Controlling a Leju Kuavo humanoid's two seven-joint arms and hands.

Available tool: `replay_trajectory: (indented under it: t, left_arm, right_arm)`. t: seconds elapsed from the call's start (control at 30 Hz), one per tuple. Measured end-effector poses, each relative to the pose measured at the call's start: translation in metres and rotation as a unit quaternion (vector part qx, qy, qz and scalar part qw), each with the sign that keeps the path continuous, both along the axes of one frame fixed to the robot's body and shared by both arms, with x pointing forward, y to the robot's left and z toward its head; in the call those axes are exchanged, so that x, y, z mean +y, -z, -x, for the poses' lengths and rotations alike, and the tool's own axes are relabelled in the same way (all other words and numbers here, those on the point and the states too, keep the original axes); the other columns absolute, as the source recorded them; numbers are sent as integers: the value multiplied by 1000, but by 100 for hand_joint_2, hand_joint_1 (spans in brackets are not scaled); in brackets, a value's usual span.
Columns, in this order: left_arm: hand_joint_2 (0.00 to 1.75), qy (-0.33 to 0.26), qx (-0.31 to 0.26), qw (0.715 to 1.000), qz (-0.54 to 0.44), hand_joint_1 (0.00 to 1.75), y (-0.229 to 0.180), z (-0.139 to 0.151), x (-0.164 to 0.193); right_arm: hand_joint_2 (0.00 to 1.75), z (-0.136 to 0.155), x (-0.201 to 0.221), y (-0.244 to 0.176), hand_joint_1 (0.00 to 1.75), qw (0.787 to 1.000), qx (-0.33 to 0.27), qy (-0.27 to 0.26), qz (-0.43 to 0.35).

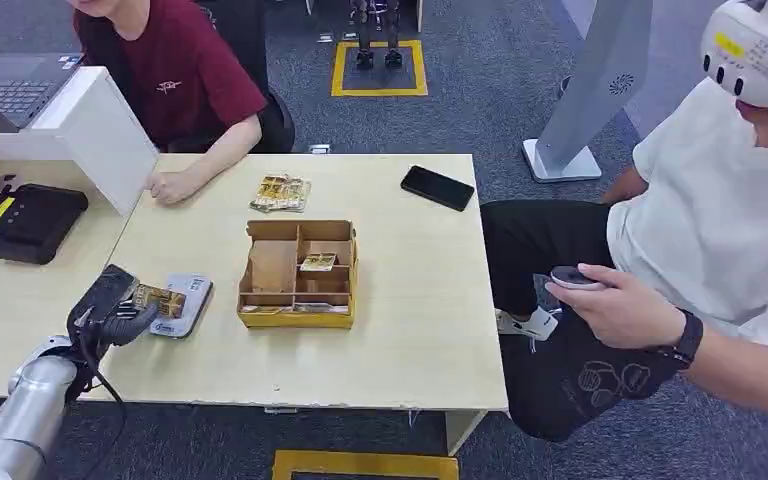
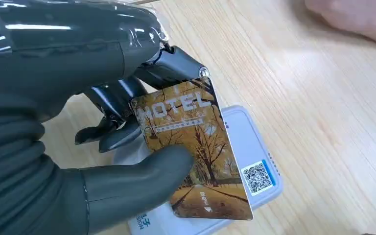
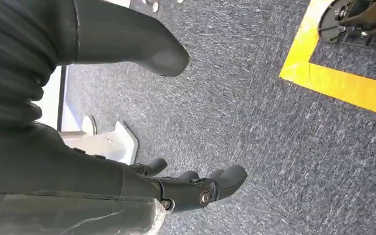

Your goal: Pass the card to the sensor for recognition and then transmit it.

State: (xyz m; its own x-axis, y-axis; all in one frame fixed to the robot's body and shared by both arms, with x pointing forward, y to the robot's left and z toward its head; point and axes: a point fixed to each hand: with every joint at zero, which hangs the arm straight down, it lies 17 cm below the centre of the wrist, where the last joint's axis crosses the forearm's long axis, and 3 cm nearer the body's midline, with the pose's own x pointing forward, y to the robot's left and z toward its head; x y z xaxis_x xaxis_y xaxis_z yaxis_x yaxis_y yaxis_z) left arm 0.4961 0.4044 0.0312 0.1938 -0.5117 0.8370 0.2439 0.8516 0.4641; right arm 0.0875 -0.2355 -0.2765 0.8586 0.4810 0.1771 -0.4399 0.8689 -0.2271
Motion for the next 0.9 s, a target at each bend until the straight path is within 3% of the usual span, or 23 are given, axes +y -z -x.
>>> replay_trajectory:
  t: [0.37, 0.63, 0.9]
  left_arm:
    - [175, 15, 0, 1000, -7, 175, 0, 10, 2]
    - [175, -8, -1, 999, -39, 175, 4, 6, 2]
    - [175, -59, -22, 982, -176, 175, 5, -13, -7]
  right_arm:
    - [175, 0, 0, 0, 0, 1000, 1, 0, 1]
    - [175, 0, 0, 0, 0, 1000, 0, -2, 1]
    - [175, 0, 0, 0, 0, 1000, 3, -2, 2]
